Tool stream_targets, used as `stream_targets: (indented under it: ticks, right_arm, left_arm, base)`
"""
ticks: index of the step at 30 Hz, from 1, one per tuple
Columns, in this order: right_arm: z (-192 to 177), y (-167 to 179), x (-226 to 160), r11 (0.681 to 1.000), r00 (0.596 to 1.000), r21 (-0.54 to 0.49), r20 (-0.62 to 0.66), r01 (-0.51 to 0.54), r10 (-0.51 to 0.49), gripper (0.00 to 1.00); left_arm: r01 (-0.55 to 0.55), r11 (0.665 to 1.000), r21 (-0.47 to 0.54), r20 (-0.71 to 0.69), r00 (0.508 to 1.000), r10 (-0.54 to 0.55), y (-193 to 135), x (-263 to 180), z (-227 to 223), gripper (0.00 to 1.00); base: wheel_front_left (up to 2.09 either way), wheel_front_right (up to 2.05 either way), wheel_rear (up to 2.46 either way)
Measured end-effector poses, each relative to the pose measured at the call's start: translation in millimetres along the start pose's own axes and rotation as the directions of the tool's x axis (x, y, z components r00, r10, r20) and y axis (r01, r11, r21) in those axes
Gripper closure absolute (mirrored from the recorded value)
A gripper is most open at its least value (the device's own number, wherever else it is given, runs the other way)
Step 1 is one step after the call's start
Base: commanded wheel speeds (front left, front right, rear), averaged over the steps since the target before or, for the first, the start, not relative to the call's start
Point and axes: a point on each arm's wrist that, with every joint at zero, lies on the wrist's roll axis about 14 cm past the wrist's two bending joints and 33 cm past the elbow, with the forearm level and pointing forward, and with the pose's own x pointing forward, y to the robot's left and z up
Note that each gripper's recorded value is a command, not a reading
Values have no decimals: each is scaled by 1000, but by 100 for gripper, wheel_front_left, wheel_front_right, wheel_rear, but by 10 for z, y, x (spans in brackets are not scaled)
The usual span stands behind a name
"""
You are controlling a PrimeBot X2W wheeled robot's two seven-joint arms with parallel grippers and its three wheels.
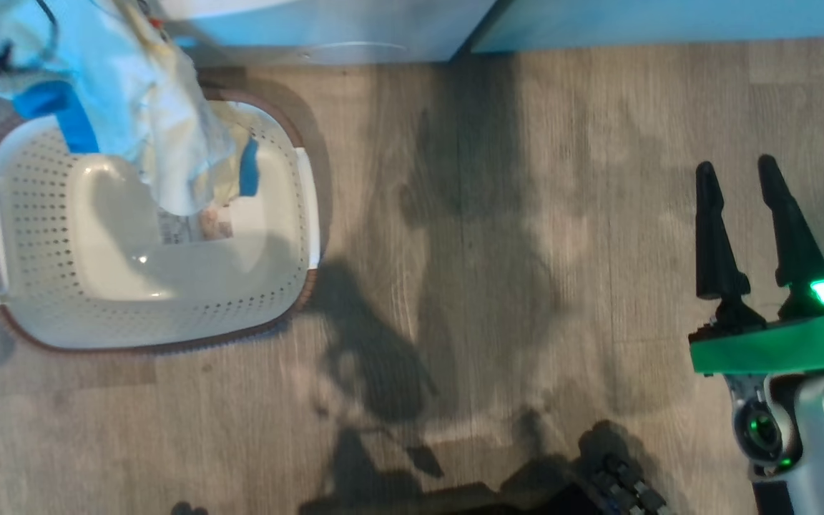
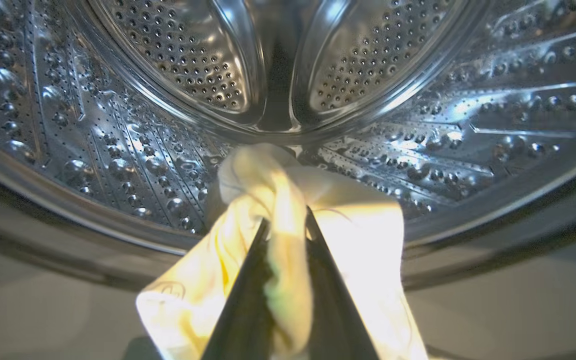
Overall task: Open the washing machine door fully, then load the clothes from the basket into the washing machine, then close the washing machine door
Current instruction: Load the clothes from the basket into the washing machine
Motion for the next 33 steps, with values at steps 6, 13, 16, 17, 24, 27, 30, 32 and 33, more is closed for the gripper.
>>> stream_targets:
  ticks: [6, 13, 16, 17, 24, 27, 30, 32, 33]
  right_arm:
    - [-87, -98, 2, 1000, 999, 6, -23, 28, -27, 0]
    - [-185, -166, 15, 999, 998, 4, -49, 44, -44, 0]
    - [-209, -201, 35, 999, 997, 2, -55, 51, -51, 0]
    - [-213, -212, 43, 999, 997, 0, -55, 53, -53, 0]
    - [-315, -247, 46, 998, 995, 6, -83, 63, -63, 0]
    - [-312, -247, 95, 998, 995, 3, -78, 58, -58, 0]
    - [-315, -240, 123, 999, 996, 7, -75, 54, -53, 0]
    - [-332, -233, 126, 999, 996, 9, -79, 52, -51, 0]
    - [-339, -228, 129, 999, 995, 10, -80, 51, -50, 0]
  left_arm:
    - [1, 1000, -7, -9, 1000, -1, 56, 268, -31, 100]
    - [-11, 1000, 2, 36, 999, 11, 124, 550, -45, 100]
    - [-28, 999, 19, 105, 994, 26, 184, 658, 50, 100]
    - [-35, 999, 28, 129, 991, 31, 202, 688, 86, 100]
    - [-81, 995, 63, 361, 931, 53, 291, 810, 549, 100]
    - [-103, 993, 65, 441, 895, 64, 334, 814, 673, 100]
    - [-105, 993, 55, 413, 908, 73, 368, 868, 567, 100]
    - [-90, 995, 29, 374, 924, 73, 358, 909, 447, 100]
    - [-84, 996, 12, 349, 934, 75, 355, 930, 385, 100]
  base:
    - [0, 0, 0]
    - [0, 0, 0]
    - [0, 0, 0]
    - [0, 0, 0]
    - [0, 0, 0]
    - [0, 0, 0]
    - [0, 0, 0]
    - [0, 0, 0]
    - [0, 0, 0]
